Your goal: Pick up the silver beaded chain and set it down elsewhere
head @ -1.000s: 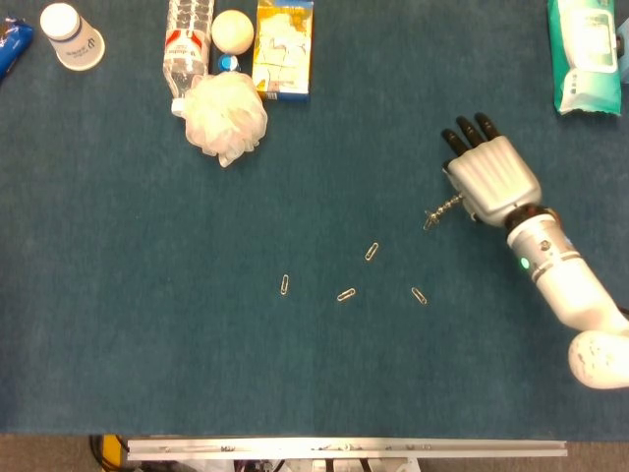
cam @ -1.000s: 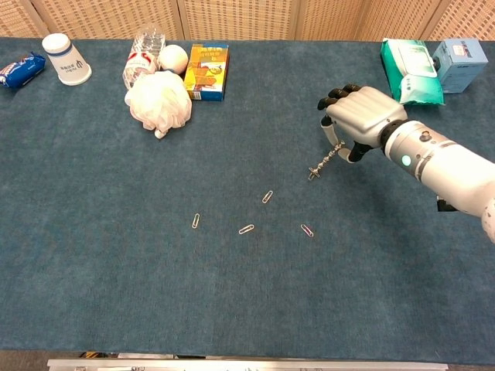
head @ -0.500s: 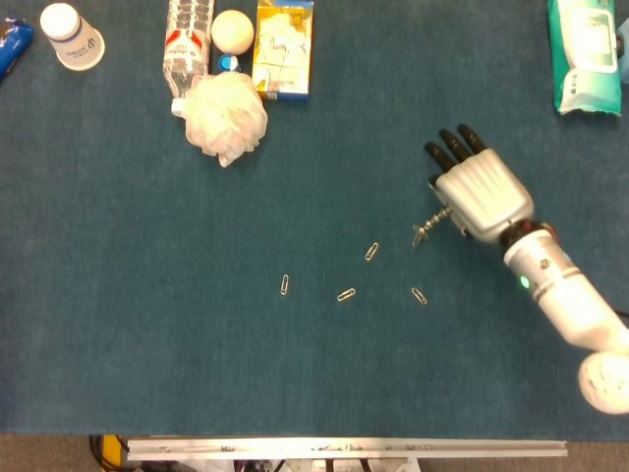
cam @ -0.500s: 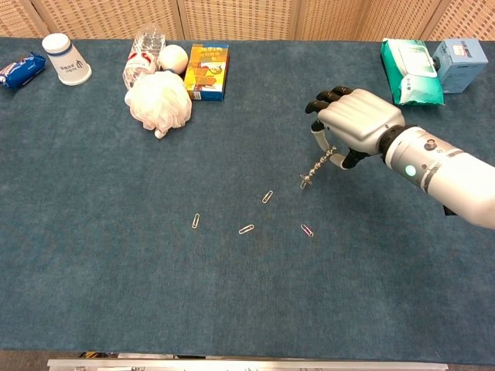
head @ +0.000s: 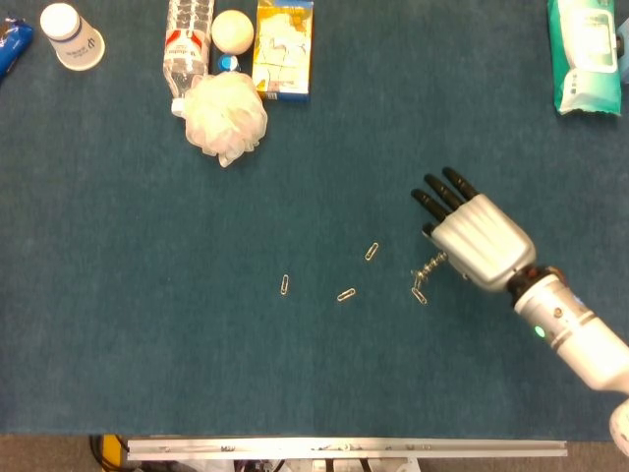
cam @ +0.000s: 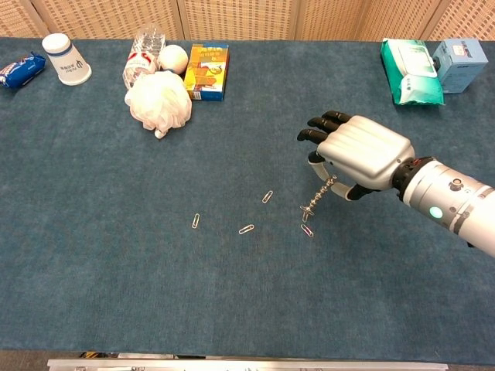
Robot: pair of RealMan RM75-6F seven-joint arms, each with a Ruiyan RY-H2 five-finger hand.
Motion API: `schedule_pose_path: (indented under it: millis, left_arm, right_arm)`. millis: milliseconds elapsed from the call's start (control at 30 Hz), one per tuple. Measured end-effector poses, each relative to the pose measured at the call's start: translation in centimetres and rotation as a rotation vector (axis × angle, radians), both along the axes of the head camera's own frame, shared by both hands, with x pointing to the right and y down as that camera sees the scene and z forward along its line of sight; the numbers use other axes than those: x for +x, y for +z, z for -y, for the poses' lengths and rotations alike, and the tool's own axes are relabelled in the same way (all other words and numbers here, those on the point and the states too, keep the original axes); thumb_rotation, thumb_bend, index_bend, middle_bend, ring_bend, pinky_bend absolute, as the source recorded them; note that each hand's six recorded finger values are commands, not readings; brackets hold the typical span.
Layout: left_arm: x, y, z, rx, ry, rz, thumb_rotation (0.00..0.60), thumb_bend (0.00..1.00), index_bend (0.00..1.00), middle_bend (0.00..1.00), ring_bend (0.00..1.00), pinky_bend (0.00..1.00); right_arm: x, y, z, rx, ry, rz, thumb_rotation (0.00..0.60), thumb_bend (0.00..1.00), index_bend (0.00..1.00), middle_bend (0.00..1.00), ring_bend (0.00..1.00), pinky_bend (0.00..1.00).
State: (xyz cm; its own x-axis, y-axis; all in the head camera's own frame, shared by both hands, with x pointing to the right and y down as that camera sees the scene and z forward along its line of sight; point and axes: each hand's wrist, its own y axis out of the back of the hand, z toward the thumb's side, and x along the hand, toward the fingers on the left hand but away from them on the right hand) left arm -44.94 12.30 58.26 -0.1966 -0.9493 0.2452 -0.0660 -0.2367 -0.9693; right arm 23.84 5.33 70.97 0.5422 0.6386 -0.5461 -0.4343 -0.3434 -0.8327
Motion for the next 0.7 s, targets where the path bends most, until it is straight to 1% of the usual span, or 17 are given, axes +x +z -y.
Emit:
schedule_pose_path:
  millis: [133,433,700]
  left_arm:
    - [0.0,-0.1,0.0,0.000,-0.004,0.000,0.600,0.15,0.39,0.30,0.15,0.32]
    - [-0.3,-0.3,0.0,0.003,-0.013,0.001,0.600,0.15,0.39,0.30,0.15,0.32]
    - [-0.3,-0.3,0.0,0.003,-0.015,-0.001,0.600,0.15,0.39,0.30,0.15,0.32]
  right_arm:
    - [0.0,0.2,-0.8,-0.005,-0.020,-0.004,0.600,0.36,0.64,0.14,0.01,0.08]
    - [0.0,0.8,-1.8,-0.016,-0.040,-0.018,0.600,0.36,0.64,0.14,0.01,0.08]
    - [0.1,1.3,-1.8,-0.022,-0.036,-0.019,0.600,0.36,0.64,0.14,0.01,0.08]
